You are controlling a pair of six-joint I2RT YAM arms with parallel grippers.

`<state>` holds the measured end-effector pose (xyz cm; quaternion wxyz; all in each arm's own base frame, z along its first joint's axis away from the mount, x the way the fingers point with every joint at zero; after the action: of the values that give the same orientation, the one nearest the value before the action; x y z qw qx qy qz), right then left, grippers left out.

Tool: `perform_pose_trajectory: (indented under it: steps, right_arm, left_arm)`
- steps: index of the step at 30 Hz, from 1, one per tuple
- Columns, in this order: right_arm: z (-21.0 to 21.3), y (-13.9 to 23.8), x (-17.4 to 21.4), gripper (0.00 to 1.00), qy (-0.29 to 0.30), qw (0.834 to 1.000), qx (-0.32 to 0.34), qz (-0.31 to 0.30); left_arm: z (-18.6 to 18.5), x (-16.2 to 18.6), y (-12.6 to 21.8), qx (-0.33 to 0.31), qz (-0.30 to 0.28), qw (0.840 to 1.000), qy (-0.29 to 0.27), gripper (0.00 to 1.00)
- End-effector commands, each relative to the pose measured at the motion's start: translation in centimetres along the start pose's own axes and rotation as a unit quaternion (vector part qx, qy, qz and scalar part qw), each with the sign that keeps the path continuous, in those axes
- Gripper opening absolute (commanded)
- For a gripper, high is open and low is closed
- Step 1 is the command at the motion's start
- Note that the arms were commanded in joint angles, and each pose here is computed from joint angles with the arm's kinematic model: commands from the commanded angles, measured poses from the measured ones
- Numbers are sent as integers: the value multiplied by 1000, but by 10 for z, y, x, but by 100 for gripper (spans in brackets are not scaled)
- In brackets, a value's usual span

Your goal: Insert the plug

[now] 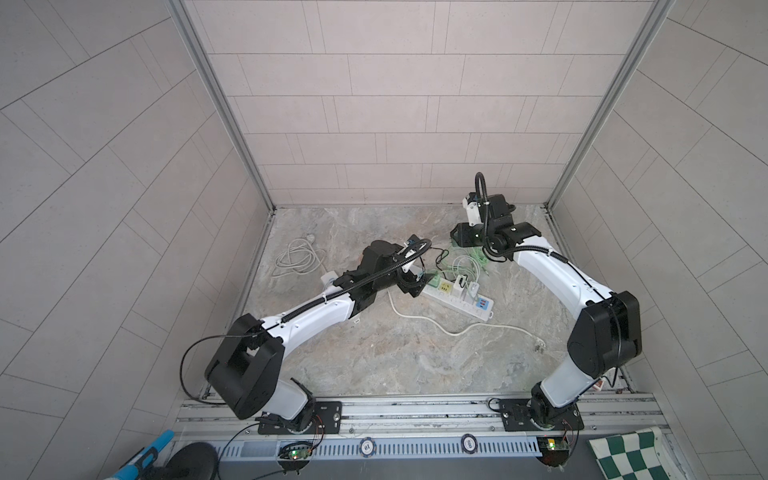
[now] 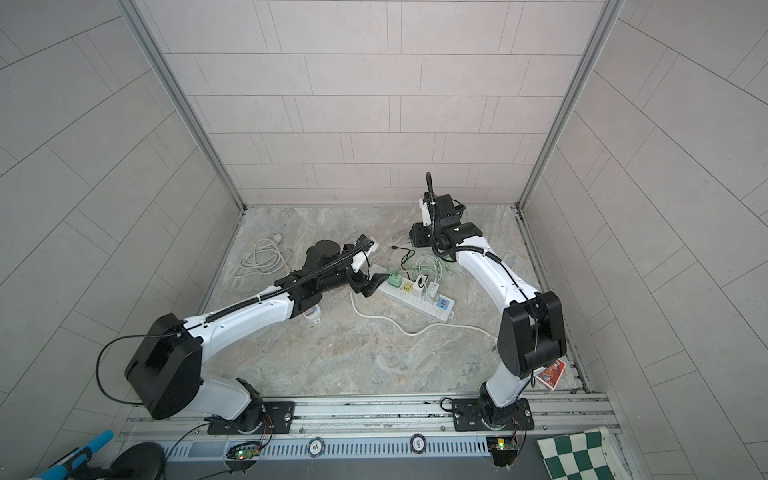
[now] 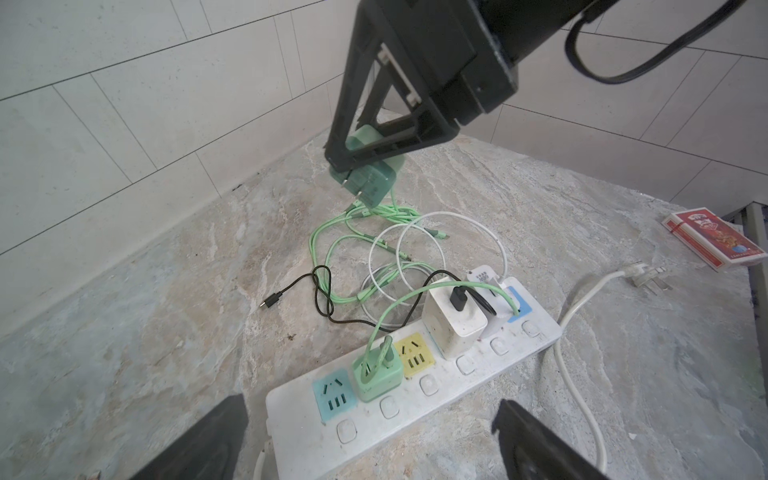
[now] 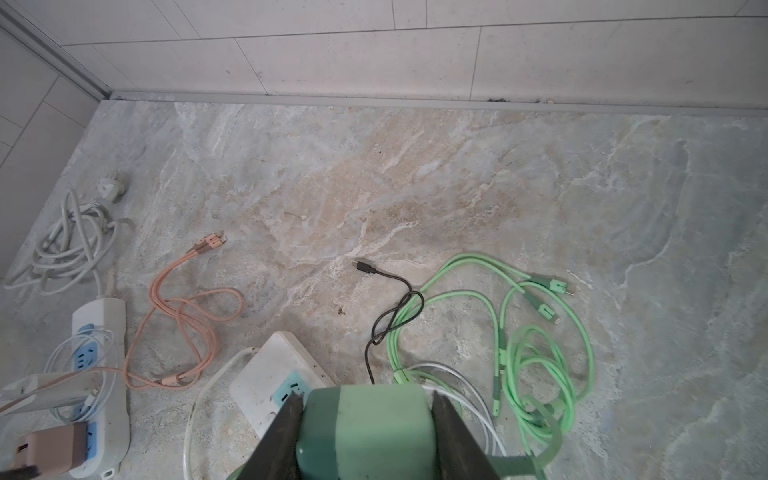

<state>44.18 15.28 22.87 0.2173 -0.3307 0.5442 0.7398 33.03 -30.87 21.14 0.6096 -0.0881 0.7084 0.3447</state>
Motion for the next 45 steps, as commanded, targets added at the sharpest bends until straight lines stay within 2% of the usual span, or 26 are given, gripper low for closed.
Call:
perform_pose_trajectory:
  steps: [1, 3, 5, 9, 23, 36, 42, 45]
  right_arm:
    - [27, -6, -4, 15, -31, 997, -73, -11]
    - [44, -5, -2, 15, -44, 992, -119, -12]
    - [55, -3, 1, 14, -39, 990, -134, -7]
    - [70, 5, 5, 14, -37, 987, -156, -9]
    - [78, 15, 16, 11, -27, 985, -170, -3]
    - [81, 18, 21, 9, -23, 983, -180, 5]
    - [84, 19, 22, 8, -25, 981, -190, 8]
    - [84, 18, 26, 8, -21, 982, -188, 16]
  left_arm:
    - [-11, -19, -6, 33, -52, 997, -47, 100]
    - [-14, -23, -7, 40, -80, 994, -63, 100]
    - [-13, -27, -10, 38, -94, 992, -73, 100]
    - [-11, -28, -26, 49, -78, 992, -82, 100]
    - [0, -23, -50, 38, -70, 990, -119, 96]
    - [1, -24, -48, 33, -70, 983, -168, 90]
    - [1, -22, -51, 40, -55, 981, -182, 84]
    - [-1, -25, -49, 41, -61, 980, -184, 78]
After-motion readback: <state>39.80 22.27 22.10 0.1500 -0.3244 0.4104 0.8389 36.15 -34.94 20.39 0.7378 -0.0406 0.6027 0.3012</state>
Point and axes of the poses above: each gripper's point midway between its finger pads, its own y axis back along the fingers, its own z axis along the line the jaws close on, x = y × z, the point moved 1 cm from there along y, back along the fingers, and after that the axes turned 4 degrees about y, right-handed, at the moved point
